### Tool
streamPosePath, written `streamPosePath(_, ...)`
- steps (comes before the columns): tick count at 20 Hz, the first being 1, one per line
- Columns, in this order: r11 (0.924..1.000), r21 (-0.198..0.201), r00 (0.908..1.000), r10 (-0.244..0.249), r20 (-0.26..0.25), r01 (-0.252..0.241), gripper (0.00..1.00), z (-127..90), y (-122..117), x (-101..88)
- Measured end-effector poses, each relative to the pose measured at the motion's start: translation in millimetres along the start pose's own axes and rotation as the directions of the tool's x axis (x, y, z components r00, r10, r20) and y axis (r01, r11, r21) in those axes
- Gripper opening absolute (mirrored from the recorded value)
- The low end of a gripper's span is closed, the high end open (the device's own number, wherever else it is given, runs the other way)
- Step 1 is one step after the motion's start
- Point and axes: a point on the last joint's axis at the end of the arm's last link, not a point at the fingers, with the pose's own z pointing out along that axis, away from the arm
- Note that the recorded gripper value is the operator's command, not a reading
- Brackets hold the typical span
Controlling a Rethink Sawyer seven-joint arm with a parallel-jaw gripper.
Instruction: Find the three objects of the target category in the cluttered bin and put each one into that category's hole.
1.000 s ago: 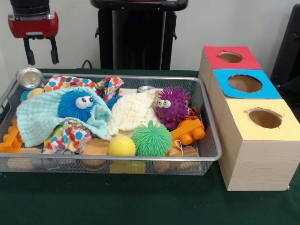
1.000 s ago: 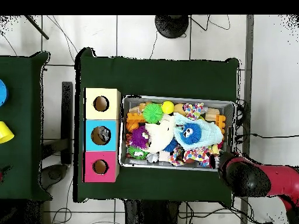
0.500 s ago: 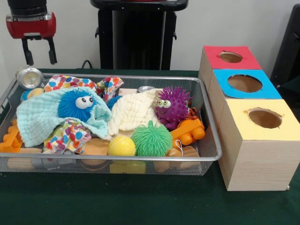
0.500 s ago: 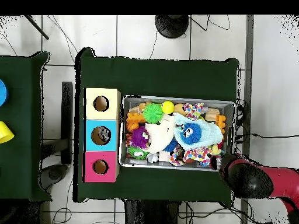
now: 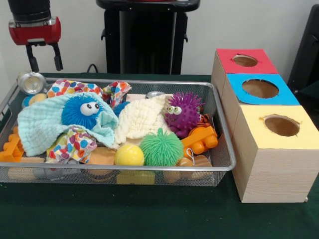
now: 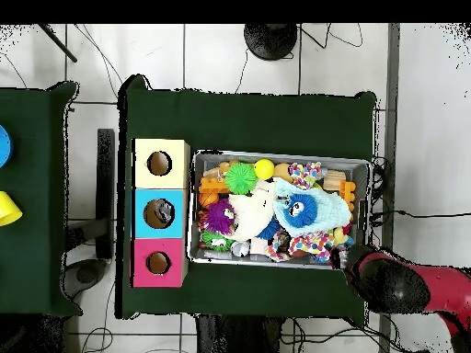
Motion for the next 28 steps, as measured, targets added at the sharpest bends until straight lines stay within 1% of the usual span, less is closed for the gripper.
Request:
streamPosePath(2,1.0000,-0.009,1.0000,0.002,-0.001,-0.003,1.00,3,1,1.3)
streamPosePath(3,0.9998,-0.020,1.0000,-0.001,0.001,0.001,1.00,9,4,3.4)
streamPosePath(8,0.9989,-0.042,0.9998,-0.019,0.009,0.019,1.00,25,11,7.7)
streamPosePath(11,0.9981,-0.051,0.9993,-0.033,0.015,0.034,1.00,34,16,10.7)
streamPosePath(15,0.9974,-0.055,0.9989,-0.045,0.016,0.046,1.00,40,18,13.3)
streamPosePath(23,0.9979,-0.042,0.9987,-0.047,0.018,0.048,1.00,36,15,12.6)
streamPosePath(28,0.9993,-0.020,0.9992,-0.032,0.025,0.032,1.00,22,7,6.9)
